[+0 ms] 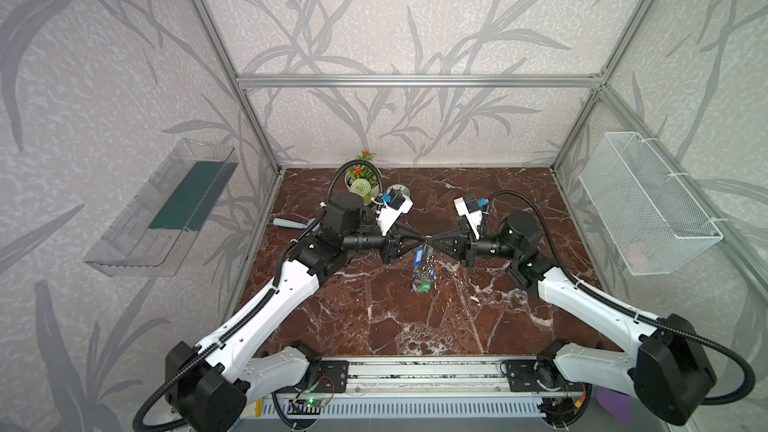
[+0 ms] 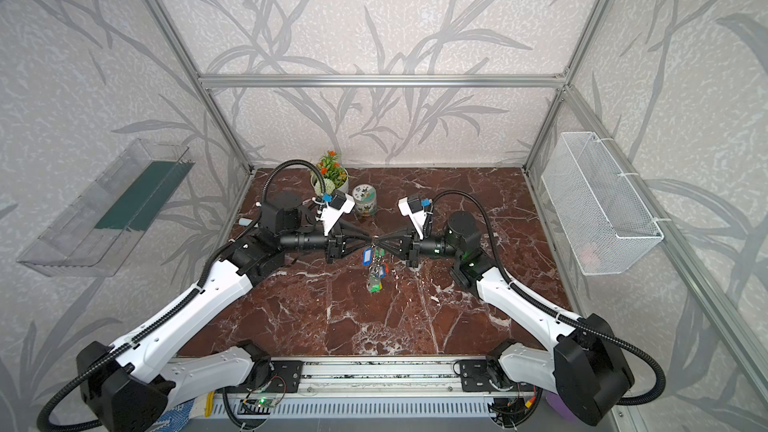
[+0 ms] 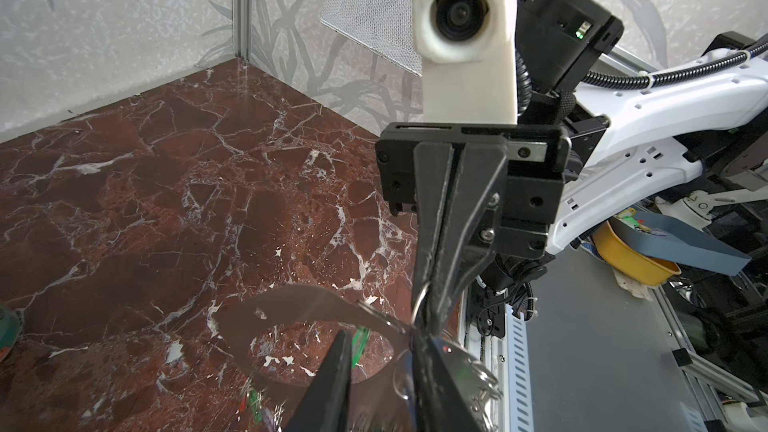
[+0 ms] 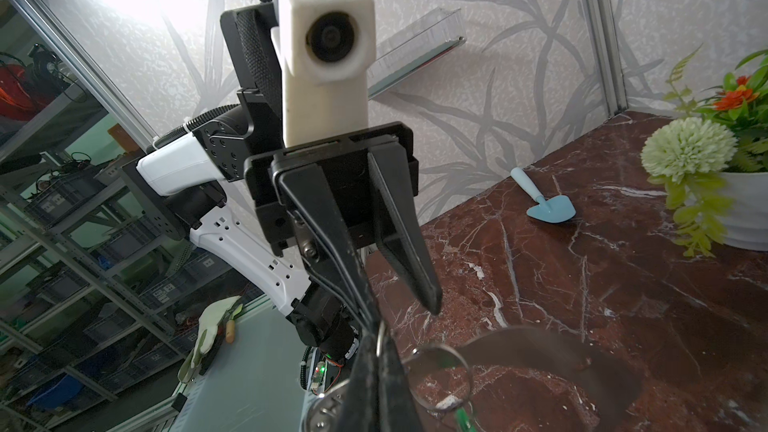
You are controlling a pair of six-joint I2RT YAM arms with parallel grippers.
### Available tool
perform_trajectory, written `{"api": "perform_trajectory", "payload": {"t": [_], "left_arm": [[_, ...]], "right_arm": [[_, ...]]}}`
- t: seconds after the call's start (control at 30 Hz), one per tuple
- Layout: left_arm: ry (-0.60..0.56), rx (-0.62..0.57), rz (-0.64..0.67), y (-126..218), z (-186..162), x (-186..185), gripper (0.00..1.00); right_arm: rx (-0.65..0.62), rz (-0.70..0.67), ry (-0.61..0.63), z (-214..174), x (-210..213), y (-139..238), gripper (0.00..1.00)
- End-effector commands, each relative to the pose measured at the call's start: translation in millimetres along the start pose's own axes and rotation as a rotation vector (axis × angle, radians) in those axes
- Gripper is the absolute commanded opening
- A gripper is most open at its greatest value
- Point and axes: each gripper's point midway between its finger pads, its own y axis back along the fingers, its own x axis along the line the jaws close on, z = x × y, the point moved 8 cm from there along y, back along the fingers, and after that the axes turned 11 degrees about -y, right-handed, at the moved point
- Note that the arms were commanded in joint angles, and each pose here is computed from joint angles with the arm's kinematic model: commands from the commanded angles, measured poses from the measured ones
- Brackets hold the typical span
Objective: Put the keys on the keyring
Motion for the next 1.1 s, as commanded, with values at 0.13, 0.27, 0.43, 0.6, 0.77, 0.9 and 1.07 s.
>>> {"api": "perform_trajectory", "payload": {"t": [0.13,0.27,0.43,0.6,0.77,0.9,1.07], "left_arm": [[-0.027,-0.020,-0.056,2,2,-6,0.27],[-0.038,-0.003,-0.109,2,-3,-11,0.26],[-0.026,0.013,-0.107,-1,-7,-9,0.25],[-0.021,0.002,-0.102,-2,-5,-7,0.24],[-0.013,0.009,-0.103,-4,-7,-6,0.23],[-0.011,0.009,-0.104,-5,-7,-6,0.21],[-0.014,-0.001,-0.103,-6,-5,-6,0.18]], "right_arm": [[-0.023,0.060,0.074,8,13,0,0.00],[-0.023,0.063,0.073,8,13,-1,0.00],[-0.026,0.064,0.073,9,13,-1,0.00],[-0.027,0.067,0.072,9,14,-1,0.00],[-0.029,0.066,0.073,9,14,-1,0.00],[-0.027,0.064,0.072,8,13,-1,0.00],[-0.026,0.062,0.068,8,11,-1,0.00]]}}
